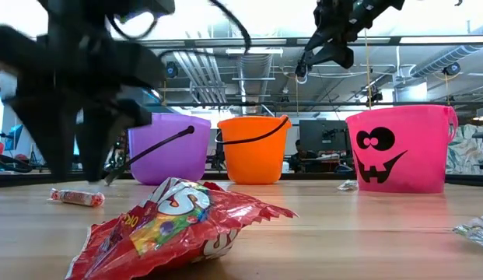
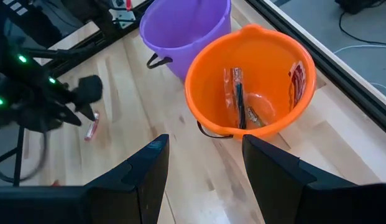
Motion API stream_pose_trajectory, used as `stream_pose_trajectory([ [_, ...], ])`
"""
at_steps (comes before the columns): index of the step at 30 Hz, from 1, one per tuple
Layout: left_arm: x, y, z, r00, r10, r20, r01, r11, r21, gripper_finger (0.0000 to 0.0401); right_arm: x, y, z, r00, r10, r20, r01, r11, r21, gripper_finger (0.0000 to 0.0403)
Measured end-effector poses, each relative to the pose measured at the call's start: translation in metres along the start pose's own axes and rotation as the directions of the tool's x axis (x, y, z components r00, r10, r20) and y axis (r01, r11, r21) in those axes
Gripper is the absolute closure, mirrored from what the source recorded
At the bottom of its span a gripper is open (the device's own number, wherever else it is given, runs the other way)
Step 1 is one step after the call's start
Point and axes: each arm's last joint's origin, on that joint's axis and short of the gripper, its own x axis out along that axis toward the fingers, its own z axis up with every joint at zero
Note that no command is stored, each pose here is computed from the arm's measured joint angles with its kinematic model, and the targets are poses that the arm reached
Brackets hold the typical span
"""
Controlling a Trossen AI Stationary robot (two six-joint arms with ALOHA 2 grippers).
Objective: Sort candy by brand, put in halloween buckets
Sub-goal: Put the white candy into the violet bucket
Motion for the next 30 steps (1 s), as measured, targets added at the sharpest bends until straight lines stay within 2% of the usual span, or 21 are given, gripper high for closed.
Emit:
stream_pose_trajectory([
  [7,0.018,0.0,0.007,1.0,-0.001,0.023,0.001,1.0,-0.002,0.0258,-0.002,0.001,-0.002,1.0,0.0,-0.017,0.001,1.0,0.004,0.0207],
  [10,0.021,0.001,0.007,0.999,0.027,0.016,-0.027,1.0,0.001,0.0286,-0.003,0.002,-0.003,1.0,0.004,-0.015,-0.004,1.0,-0.002,0.0207],
  [16,0.022,0.001,0.006,0.999,0.036,0.014,-0.036,0.999,0.004,0.0381,-0.002,0.005,-0.003,1.0,0.012,-0.019,-0.013,1.0,-0.018,0.0207],
  [21,0.018,0.001,0.005,1.0,0.023,0.015,-0.023,1.0,-0.001,0.0379,-0.002,0.006,-0.003,1.0,0.013,-0.019,-0.014,1.0,-0.025,0.0207],
  [25,-0.008,-0.001,0.006,0.999,0.007,0.037,-0.007,1.0,-0.008,0.039,-0.002,0.006,-0.003,1.0,0.014,-0.02,-0.014,1.0,-0.025,0.0207],
  [30,-0.072,0.003,0.007,0.99,-0.003,0.138,0.01,0.999,-0.047,0.0393,-0.002,0.006,-0.003,1.0,0.014,-0.016,-0.014,1.0,-0.02,0.0207],
])
